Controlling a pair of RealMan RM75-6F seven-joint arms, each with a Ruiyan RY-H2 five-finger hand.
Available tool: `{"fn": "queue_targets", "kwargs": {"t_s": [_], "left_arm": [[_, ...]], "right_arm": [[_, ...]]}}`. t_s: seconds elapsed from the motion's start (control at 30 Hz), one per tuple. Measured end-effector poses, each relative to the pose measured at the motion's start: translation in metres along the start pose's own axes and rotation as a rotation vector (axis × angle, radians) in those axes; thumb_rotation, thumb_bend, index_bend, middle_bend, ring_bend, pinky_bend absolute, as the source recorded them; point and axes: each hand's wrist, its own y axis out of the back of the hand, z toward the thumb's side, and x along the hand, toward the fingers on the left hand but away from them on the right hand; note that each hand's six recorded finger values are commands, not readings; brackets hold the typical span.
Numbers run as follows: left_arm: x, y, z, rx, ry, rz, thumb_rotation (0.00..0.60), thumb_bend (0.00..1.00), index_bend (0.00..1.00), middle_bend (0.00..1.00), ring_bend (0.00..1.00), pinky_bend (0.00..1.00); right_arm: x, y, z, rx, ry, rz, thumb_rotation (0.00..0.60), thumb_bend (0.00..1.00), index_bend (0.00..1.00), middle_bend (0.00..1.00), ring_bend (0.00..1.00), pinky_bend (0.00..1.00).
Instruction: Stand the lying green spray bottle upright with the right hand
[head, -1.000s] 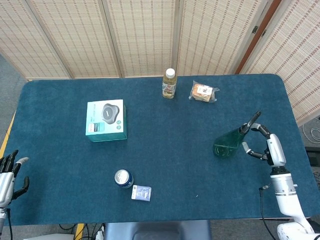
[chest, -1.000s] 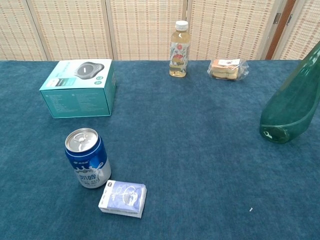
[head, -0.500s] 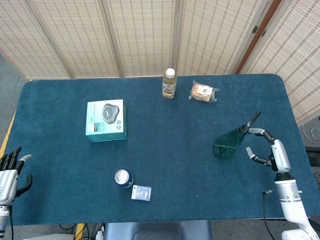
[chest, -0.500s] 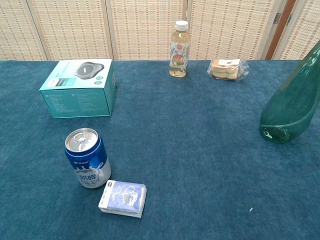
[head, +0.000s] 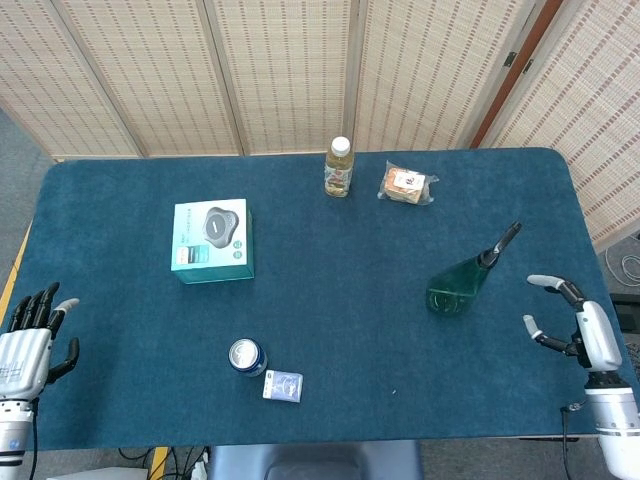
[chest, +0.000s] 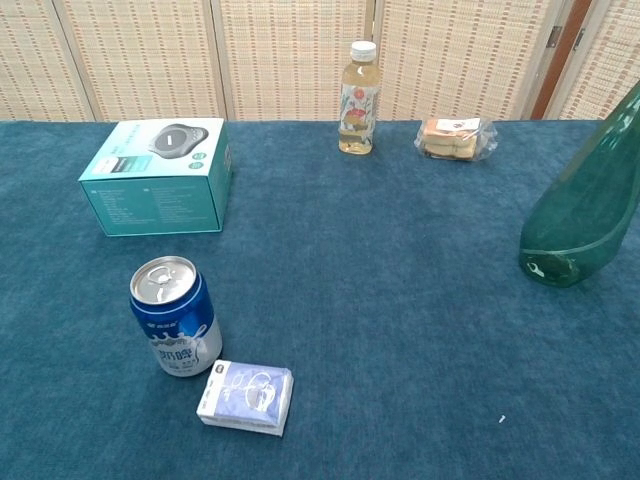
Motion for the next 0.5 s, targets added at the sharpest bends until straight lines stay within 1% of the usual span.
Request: {"fn": "queue_targets", "kwargs": {"t_s": [0.07,0.17,0.5], "left_arm": [[0.0,0.0,0.001,-0.006,-0.003,-0.004,0.6,0.51,0.18,0.0,0.0,0.0],[0.001,0.0,0.003,-0.008,-0.008,-0.008,0.6,0.51,0.18,0.0,0.0,0.0],[0.0,-0.007,0.008,-0.003,-0.013,-0.017,0.6,0.51,0.18,0.0,0.0,0.0]], "right_arm": [[0.005,0.004,-0.003,0.054,-0.015,0.004,0.6,0.27,0.32,0.33,0.21,0.28],[0.015,0.013,-0.007,0.174,-0.039,0.008,0.6,0.27,0.32,0.32,0.21,0.28],[0.052,0.037,-0.007,0.681,-0.102,0.018,0.6,0.28,0.32,0.32,0.2,0.28]]}}
